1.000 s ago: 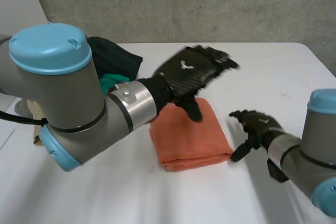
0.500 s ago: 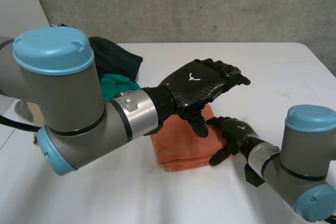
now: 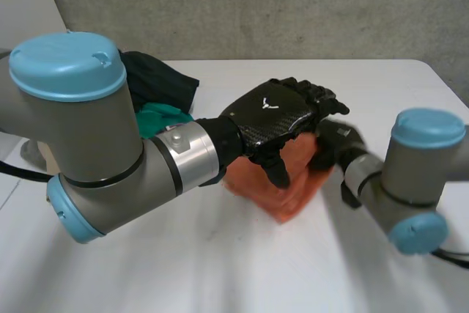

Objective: Fold the laundry.

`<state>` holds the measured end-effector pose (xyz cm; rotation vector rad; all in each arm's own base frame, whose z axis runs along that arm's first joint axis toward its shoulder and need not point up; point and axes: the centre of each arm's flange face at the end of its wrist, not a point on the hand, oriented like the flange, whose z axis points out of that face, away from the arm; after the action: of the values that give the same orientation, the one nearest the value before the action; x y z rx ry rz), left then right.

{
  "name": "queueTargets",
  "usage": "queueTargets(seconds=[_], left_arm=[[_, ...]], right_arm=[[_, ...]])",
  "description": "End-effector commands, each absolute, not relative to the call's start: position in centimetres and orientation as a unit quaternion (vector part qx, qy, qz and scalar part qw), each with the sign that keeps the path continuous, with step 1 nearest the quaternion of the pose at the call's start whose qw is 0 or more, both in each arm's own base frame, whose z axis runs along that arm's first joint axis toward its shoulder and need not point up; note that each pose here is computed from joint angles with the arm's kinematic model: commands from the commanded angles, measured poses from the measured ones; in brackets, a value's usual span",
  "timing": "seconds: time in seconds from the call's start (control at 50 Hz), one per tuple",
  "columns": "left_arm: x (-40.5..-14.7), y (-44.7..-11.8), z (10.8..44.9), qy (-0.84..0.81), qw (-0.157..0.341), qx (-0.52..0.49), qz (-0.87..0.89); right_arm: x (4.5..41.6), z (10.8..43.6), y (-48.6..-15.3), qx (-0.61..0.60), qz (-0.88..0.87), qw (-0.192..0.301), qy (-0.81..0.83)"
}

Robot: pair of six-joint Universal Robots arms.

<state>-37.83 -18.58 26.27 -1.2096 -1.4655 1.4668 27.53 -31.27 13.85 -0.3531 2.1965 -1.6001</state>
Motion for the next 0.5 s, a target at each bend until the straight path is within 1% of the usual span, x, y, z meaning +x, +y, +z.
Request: queueTargets(seconds=[0.02,0.04,0.06,0.12,0.14,0.2,0.22,0.3,0.38,0.46,0.48,0.5], left_arm=[[-37.4,-18.8,27.5,-0.561,0.358,-0.464,0.585],[-37.3,-18.9,27.6,-0.561,0.358,-0.463,0.585],[-37.3,-18.8,27.8,-0.558,0.358,-0.463,0.588],[-37.2,-18.8,28.3,-0.555,0.357,-0.461,0.593],[-37.2,-18.8,28.5,-0.553,0.357,-0.461,0.596],[-37.2,-18.7,28.9,-0.549,0.357,-0.461,0.599],[-37.1,-18.7,29.1,-0.547,0.357,-0.461,0.601],[-37.1,-18.8,29.3,-0.545,0.354,-0.458,0.606],[-37.2,-18.8,29.3,-0.55,0.349,-0.454,0.608],[-37.2,-18.8,29.0,-0.554,0.346,-0.453,0.606],[-37.2,-18.8,29.0,-0.554,0.346,-0.453,0.606],[-37.2,-18.8,29.0,-0.554,0.346,-0.453,0.606]], right_arm=[[23.8,15.2,-39.5,-0.035,-0.634,0.151,0.757],[23.3,15.3,-40.4,-0.023,-0.64,0.147,0.754],[22.2,15.1,-42.1,0.0,-0.649,0.136,0.749],[20.1,14.8,-44.6,0.029,-0.659,0.114,0.742],[18.6,14.6,-46.0,0.048,-0.662,0.101,0.741],[16.7,14.2,-47.8,0.07,-0.665,0.084,0.739],[15.4,14.0,-49.0,0.086,-0.669,0.075,0.735],[12.2,14.2,-51.4,0.129,-0.683,0.063,0.716],[11.9,13.2,-51.5,0.118,-0.665,0.07,0.734],[13.8,12.4,-50.3,0.045,-0.627,0.109,0.77],[14.7,12.7,-49.3,0.003,-0.612,0.123,0.781],[15.0,13.0,-48.9,-0.012,-0.607,0.129,0.784]])
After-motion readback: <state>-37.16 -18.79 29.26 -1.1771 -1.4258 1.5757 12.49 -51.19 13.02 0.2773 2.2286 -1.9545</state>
